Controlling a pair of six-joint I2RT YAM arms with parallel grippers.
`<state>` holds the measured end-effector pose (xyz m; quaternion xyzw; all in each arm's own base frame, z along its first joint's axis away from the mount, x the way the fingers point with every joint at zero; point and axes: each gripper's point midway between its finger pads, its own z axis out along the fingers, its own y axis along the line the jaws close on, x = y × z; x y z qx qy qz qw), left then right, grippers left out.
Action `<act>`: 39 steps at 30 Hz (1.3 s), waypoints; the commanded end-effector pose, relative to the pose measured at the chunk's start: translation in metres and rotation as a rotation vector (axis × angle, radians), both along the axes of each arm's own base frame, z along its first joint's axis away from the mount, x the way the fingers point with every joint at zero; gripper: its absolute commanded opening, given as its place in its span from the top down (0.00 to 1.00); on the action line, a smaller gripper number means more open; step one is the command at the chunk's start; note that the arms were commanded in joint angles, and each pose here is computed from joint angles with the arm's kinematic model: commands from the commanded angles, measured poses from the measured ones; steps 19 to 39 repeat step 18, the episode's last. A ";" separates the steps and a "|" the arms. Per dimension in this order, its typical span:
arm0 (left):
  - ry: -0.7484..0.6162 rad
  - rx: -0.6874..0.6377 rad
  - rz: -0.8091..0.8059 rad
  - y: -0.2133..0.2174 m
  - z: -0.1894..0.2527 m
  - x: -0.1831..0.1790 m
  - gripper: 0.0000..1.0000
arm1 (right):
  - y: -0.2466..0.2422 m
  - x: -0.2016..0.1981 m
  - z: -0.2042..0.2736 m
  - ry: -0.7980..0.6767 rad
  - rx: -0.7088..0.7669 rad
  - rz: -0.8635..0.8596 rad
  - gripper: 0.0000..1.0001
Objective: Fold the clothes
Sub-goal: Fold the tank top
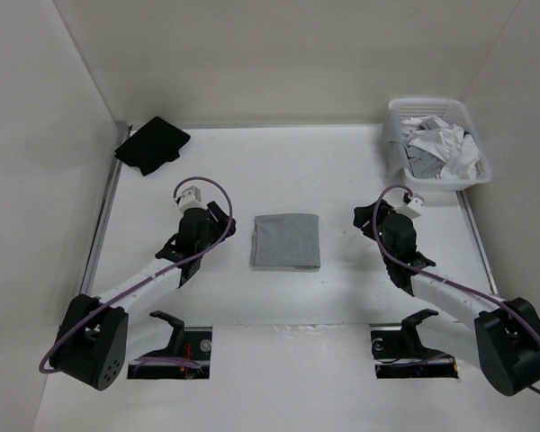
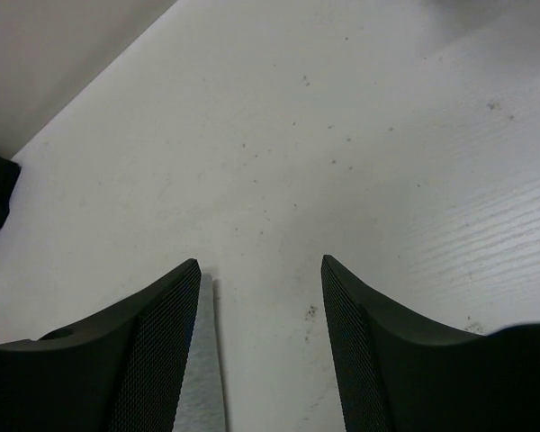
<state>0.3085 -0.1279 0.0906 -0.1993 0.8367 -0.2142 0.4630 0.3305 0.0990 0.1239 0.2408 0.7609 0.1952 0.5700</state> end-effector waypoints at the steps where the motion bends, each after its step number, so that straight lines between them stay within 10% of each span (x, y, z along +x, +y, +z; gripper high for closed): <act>1: -0.080 0.006 -0.015 -0.008 0.030 0.020 0.49 | 0.006 0.012 0.031 -0.102 0.037 0.007 0.39; 39: -0.048 0.036 -0.039 -0.018 0.017 0.021 0.45 | 0.017 0.008 0.028 -0.098 0.020 0.036 0.44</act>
